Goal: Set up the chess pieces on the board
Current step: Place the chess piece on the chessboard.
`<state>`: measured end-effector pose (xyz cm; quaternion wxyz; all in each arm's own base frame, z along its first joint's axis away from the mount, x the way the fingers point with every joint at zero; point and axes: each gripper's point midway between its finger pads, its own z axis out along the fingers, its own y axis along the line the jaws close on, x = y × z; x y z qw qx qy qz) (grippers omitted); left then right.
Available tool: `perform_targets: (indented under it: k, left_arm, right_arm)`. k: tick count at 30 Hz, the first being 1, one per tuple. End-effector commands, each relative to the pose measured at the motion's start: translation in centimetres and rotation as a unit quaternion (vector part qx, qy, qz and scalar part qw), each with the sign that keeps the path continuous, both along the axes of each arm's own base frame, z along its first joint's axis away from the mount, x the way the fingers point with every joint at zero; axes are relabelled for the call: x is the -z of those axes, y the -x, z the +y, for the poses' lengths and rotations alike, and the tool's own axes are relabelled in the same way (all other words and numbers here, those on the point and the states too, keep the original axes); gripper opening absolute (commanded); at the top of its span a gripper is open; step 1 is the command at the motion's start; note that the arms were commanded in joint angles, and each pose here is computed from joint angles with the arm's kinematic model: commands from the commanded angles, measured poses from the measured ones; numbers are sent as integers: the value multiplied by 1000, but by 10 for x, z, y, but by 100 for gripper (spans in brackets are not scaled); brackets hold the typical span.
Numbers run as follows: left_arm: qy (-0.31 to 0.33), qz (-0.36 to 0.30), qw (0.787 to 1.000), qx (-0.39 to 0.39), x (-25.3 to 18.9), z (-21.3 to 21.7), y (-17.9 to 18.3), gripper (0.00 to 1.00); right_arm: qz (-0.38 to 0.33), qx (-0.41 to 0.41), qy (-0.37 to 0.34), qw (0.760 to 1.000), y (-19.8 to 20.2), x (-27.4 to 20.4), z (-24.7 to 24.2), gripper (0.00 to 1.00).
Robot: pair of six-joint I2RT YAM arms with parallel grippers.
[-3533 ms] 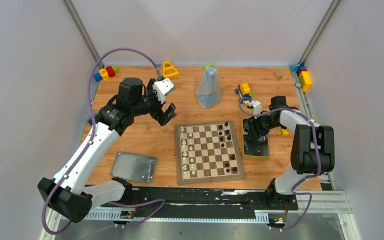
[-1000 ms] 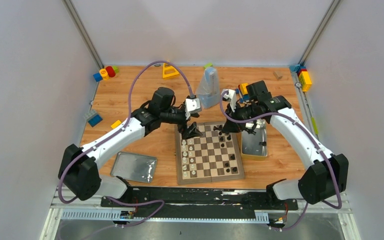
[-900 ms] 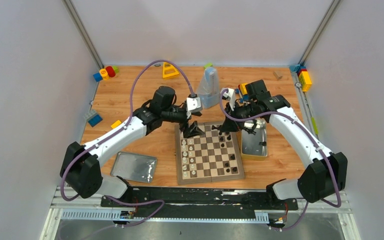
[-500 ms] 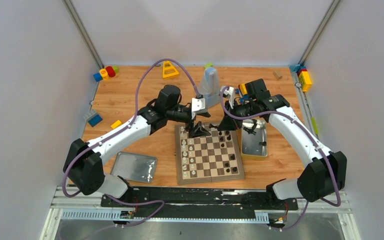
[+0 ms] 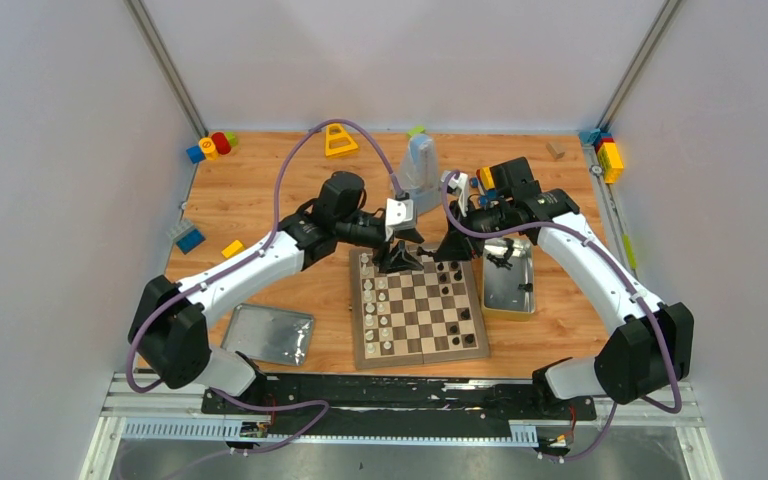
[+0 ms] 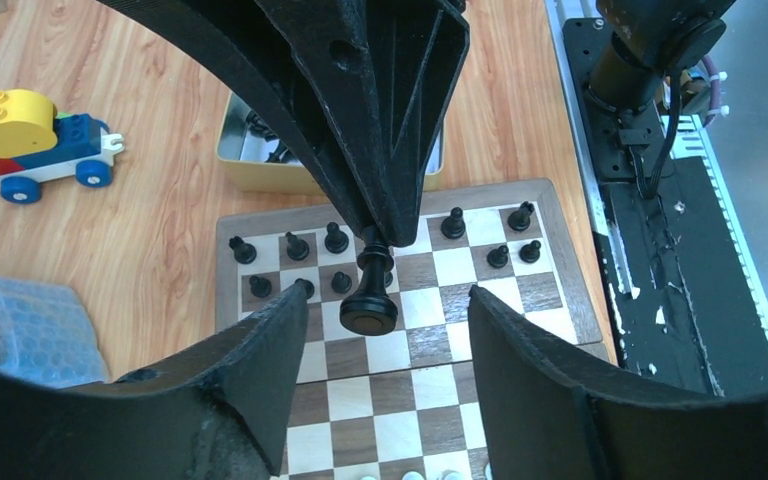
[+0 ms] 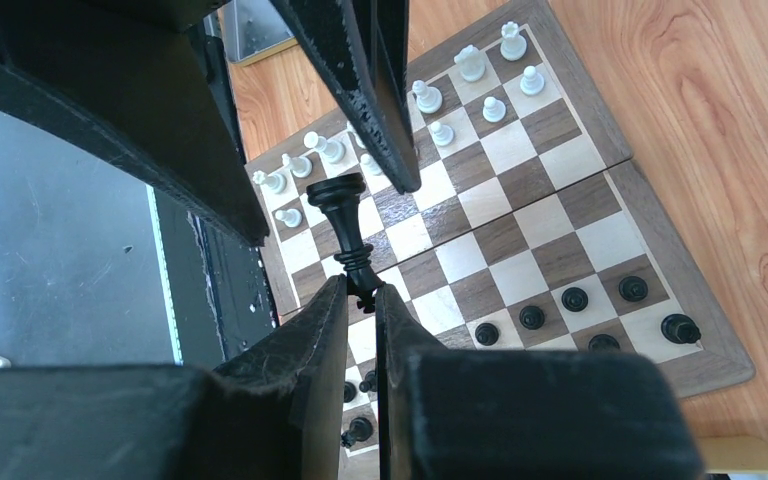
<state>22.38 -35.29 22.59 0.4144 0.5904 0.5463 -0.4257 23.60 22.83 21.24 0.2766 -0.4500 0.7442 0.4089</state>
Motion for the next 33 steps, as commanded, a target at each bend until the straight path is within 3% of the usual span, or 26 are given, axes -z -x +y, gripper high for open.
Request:
perform_targets:
  k: [1,22,24,29,33]
  left_arm:
    - [24,-19,999,15,-20,-9,-1,66]
    - [10,-3,1000,21,-18,-10,0,31]
    - [10,-4,1000,19,-19,-9,0,33]
    - [9,-5,1000,9,-21,-7,0,56]
    - [8,-11,1000,2,-21,-5,-1,64]
  right_arm:
    - [-34,-13,-31,999,0,-24,7,1]
    - [-43,-9,-29,999,1,-25,5,2]
    - [-45,-9,-30,998,1,-27,5,2]
    - [-46,-6,-29,999,0,-27,4,1]
    - [-45,-6,-28,999,1,-26,4,1]
